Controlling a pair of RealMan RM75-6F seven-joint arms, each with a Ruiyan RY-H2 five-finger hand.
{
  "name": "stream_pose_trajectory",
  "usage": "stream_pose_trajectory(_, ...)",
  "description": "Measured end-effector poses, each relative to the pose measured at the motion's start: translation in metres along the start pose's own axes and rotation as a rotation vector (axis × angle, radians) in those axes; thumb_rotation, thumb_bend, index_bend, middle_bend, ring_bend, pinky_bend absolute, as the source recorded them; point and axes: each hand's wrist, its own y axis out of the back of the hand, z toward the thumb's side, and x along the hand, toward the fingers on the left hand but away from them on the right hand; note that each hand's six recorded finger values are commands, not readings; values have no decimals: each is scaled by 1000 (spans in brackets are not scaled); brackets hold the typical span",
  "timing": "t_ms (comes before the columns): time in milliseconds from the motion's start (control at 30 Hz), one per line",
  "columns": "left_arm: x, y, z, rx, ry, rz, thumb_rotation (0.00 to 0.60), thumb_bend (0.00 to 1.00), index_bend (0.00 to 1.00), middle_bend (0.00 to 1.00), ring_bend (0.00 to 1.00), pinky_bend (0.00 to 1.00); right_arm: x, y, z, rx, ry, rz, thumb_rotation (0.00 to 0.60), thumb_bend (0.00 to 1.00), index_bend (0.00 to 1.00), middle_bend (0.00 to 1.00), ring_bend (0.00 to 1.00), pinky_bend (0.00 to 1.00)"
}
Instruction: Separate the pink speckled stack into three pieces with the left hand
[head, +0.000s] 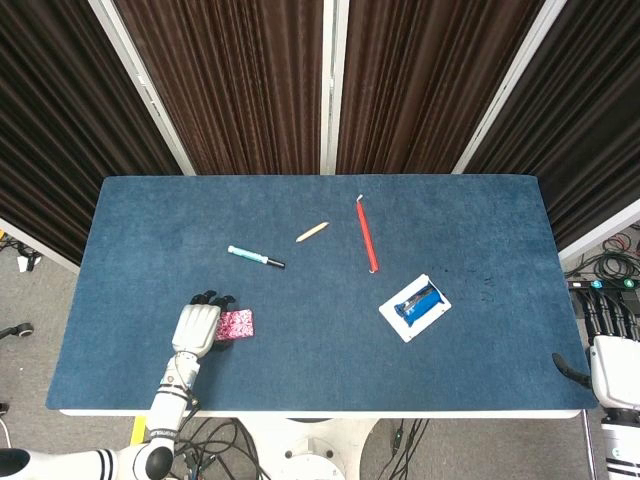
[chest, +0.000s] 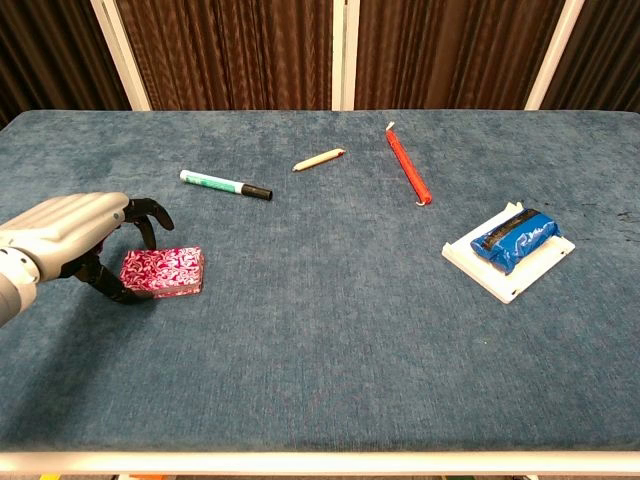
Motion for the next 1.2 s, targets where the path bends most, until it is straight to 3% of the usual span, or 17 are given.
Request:
stream_pose_trajectory(667,2,-4,-1,-41,8,-7,600,217,301,368,174,216,0,-2,-3,-5,-15,12,600,101,0,0,0,0)
stream_pose_trajectory(867,2,-4,-1,-54,7,-6,600,233,379,396,185,217,0,-3,-4,-5,-20,13,600,101,0,0,0,0)
stream_pose_trajectory(1200,1,1,-4,-79,0,17,600,241,409,412,186,217,-1,-4,-5,-3,-30,17,600,101,0,0,0,0)
